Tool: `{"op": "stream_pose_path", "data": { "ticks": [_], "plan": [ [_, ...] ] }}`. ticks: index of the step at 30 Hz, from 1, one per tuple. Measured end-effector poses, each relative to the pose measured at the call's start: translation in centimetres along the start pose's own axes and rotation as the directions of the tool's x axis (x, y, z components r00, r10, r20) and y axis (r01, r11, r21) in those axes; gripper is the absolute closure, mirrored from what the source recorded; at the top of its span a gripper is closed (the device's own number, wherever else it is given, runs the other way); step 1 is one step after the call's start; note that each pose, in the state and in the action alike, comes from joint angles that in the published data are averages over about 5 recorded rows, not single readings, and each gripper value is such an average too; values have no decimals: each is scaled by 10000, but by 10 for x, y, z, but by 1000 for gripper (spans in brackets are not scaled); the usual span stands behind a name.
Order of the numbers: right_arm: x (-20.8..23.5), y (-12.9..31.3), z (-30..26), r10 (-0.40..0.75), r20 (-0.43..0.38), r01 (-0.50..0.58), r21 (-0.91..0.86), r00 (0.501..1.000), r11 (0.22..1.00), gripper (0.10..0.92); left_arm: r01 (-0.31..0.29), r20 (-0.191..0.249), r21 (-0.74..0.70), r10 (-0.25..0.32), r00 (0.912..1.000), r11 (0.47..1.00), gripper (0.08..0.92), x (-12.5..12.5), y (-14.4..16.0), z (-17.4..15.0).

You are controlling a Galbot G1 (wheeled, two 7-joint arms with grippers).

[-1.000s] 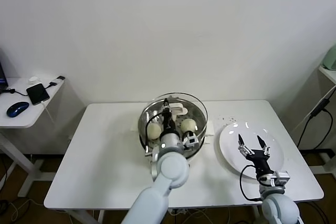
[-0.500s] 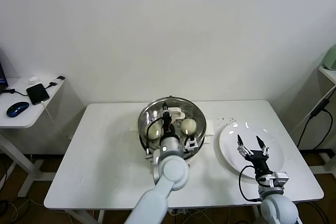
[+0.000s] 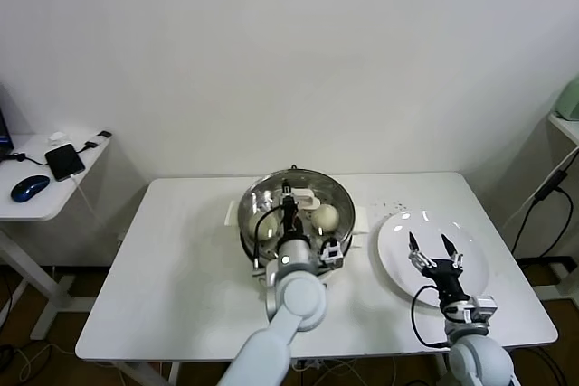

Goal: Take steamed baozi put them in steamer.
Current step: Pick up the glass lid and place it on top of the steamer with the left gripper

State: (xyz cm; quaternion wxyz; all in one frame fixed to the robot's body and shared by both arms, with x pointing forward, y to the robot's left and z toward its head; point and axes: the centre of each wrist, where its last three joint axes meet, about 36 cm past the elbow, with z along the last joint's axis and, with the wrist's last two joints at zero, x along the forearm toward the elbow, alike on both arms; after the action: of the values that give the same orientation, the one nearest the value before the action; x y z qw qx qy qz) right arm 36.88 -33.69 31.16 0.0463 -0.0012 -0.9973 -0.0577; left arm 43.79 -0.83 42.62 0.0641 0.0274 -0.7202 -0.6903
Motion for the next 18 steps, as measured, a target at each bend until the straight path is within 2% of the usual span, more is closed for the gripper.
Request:
{"op": "stream_pose_path", "data": {
  "ticks": [15,18],
  "plan": [
    [-1,-1,2,12,-12,-12,6,10000,10000,200,18,-69,-110,-19,10000,9999,834,-1,-6,1],
    [0,-1,2,24,-22,-24,7,10000,10000,200,16,-68,-53,-17,10000,10000,813,1,-6,2]
  ]
}}
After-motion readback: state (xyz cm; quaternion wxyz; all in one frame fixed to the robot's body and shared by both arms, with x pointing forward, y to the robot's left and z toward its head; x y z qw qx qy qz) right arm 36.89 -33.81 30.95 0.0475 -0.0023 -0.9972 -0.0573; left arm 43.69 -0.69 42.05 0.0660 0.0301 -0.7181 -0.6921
